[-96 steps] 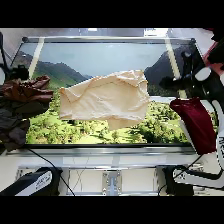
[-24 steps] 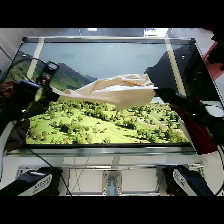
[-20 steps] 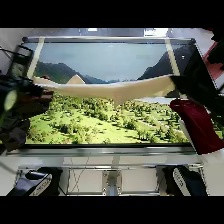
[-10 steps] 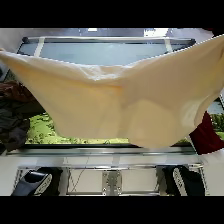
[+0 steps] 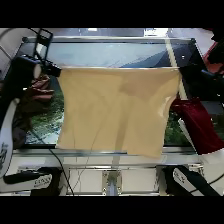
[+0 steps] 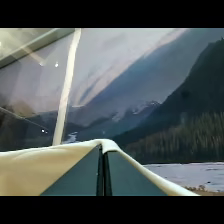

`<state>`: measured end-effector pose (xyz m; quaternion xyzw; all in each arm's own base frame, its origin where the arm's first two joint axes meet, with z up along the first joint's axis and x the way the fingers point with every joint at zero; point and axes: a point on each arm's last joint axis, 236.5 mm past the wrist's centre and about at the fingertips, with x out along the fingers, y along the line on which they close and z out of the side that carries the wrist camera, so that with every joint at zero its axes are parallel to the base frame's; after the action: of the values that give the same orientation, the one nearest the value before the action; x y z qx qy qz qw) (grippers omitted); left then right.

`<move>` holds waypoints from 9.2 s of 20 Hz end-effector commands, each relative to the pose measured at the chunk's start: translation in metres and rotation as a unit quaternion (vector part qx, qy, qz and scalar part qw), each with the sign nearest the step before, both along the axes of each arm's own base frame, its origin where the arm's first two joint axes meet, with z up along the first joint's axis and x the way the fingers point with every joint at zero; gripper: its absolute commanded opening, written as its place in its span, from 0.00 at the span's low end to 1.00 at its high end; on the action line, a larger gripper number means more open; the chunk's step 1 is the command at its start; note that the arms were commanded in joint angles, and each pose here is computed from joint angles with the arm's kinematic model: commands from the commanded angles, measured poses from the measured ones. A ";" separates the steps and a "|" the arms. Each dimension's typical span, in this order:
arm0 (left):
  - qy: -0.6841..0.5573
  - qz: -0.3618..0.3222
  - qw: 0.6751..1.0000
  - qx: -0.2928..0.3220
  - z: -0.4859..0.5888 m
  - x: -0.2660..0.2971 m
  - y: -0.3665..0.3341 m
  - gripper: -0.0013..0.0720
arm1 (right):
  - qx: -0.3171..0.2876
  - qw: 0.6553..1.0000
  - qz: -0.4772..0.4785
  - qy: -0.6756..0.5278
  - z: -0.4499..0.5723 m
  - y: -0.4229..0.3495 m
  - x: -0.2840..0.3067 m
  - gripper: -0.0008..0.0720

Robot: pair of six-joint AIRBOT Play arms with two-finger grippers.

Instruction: Fold the shirts.

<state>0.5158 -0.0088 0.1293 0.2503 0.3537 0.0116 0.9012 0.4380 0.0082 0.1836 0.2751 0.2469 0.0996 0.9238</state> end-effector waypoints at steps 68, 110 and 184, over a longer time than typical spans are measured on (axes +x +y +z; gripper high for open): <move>0.027 0.214 0.916 -0.337 -0.087 -0.178 0.038 0.81 | 0.202 0.935 -0.099 0.275 -0.271 0.011 -0.141 0.06; -0.160 -0.030 0.895 -0.415 0.142 -0.134 -0.036 0.03 | -0.042 0.991 0.111 -0.064 0.024 0.054 -0.143 0.05; 0.245 0.080 0.950 -0.174 -0.145 -0.044 0.032 0.88 | -0.305 0.886 0.134 0.322 -0.238 0.045 -0.010 0.54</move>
<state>0.4689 0.0189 -0.0400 0.0556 0.5887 -0.0495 0.8049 0.4379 0.0742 -0.0752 -0.0164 0.5625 0.0746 0.8233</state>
